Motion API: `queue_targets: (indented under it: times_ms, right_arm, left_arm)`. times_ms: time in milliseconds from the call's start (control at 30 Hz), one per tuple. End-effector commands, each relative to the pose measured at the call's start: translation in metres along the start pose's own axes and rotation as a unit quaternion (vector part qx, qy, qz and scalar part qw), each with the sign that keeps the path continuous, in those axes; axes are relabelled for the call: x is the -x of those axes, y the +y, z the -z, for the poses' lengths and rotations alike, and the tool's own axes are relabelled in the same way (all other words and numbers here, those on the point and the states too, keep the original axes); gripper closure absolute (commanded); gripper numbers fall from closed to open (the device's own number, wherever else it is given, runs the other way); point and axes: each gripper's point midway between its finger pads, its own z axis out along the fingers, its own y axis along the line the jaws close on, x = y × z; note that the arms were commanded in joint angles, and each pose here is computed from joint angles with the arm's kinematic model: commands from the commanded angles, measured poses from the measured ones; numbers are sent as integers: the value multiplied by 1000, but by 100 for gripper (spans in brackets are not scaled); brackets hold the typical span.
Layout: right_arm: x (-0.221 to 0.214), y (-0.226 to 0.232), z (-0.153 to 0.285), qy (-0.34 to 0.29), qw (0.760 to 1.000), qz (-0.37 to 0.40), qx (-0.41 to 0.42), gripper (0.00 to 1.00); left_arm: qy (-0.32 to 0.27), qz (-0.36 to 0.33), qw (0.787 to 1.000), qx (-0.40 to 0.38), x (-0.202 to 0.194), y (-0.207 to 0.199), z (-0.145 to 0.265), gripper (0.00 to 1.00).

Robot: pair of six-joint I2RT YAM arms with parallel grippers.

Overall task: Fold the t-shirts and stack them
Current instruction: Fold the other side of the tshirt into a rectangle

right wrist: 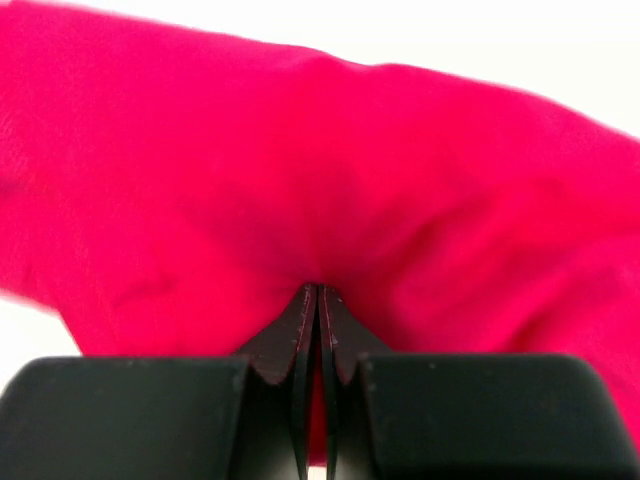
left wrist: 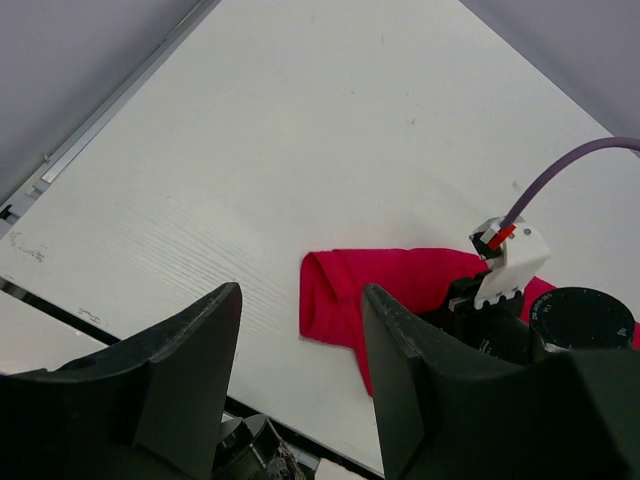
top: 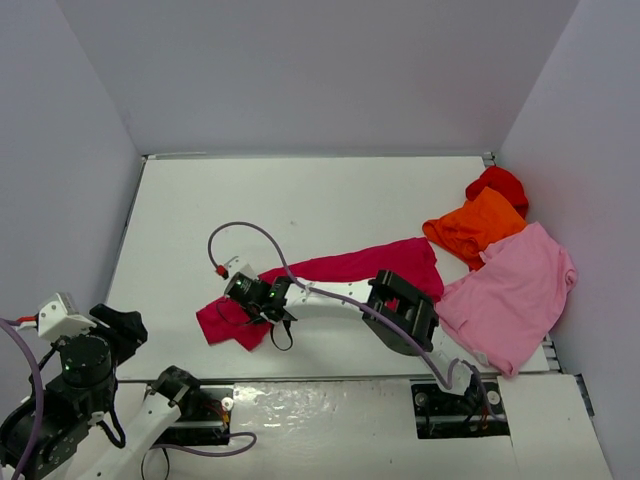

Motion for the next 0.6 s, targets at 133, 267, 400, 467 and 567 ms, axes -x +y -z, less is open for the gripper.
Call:
queue_targets:
  times_ms: [133,267,400,467,567]
  right_arm:
    - [-1,-19,26,-3,999,-9,-37,52]
    - [42,4,40,-49,999,-9,-9,48]
    - [64,35,52,-67,997,-5,36,49]
    - [65,48,58,-70,996,-1,48,49]
    - [55,63,66,-61,996,10,59,50]
  left_arm:
    - [0,3,1000,-6,3,-6,-1,52]
    - [-3,6,1000,-6,5,-5,0,52]
    - [-7,7,1000,-5,7,-5,1,52]
    - [-9,8,1000,-4,8,-4,1,52]
    - [-15,9,1000,-3,11,-3,3,52]
